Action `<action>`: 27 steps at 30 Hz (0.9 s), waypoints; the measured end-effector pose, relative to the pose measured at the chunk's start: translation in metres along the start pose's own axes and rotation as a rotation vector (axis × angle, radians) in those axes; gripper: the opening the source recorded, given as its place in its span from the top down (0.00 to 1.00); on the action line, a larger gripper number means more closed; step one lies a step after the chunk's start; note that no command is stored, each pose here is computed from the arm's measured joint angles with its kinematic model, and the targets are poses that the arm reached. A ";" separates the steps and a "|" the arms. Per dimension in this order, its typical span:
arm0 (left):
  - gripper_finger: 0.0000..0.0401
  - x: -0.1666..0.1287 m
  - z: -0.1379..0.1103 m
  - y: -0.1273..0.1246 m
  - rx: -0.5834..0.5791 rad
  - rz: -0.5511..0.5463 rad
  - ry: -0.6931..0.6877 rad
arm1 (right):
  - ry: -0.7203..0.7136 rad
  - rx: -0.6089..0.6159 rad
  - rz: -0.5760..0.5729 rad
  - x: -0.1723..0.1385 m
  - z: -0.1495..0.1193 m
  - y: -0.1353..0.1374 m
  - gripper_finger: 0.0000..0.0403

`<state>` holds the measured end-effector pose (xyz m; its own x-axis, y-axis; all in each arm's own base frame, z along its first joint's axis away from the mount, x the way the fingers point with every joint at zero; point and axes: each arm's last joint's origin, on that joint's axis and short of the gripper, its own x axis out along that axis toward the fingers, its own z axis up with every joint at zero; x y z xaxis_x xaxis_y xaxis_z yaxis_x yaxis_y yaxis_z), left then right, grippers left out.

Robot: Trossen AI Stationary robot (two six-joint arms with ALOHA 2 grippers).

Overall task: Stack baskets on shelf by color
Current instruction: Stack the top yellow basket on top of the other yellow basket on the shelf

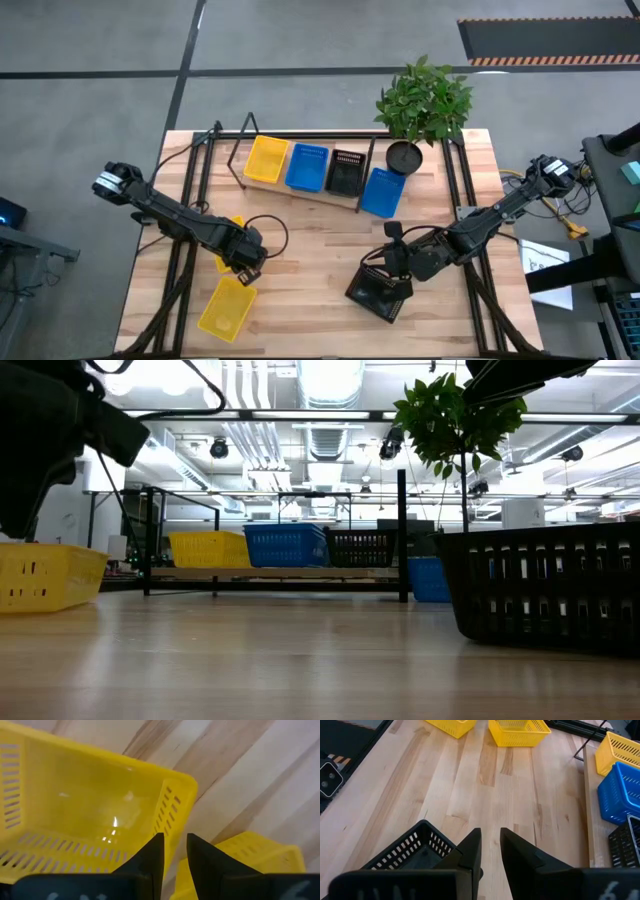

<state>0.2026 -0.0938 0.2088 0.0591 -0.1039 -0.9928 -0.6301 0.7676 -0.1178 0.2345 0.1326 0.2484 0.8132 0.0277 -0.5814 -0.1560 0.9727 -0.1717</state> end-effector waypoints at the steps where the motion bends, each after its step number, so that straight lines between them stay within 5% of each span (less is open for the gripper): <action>1: 0.84 0.001 0.000 0.000 -0.001 0.003 0.002 | 0.000 0.000 0.000 0.000 0.000 0.000 0.84; 7: 0.80 -0.003 -0.001 0.001 0.030 -0.028 -0.006 | -0.001 0.000 0.000 0.000 0.000 0.000 0.84; 18: 0.55 0.014 -0.002 0.007 0.074 0.015 0.017 | -0.002 0.009 0.000 0.000 0.000 0.000 0.84; 27: 0.62 0.027 0.001 0.003 0.139 0.059 0.034 | -0.002 0.008 0.000 0.000 0.000 0.000 0.84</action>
<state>0.2033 -0.0939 0.1819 -0.0025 -0.0752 -0.9972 -0.5183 0.8529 -0.0631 0.2346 0.1326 0.2485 0.8142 0.0279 -0.5800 -0.1511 0.9746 -0.1652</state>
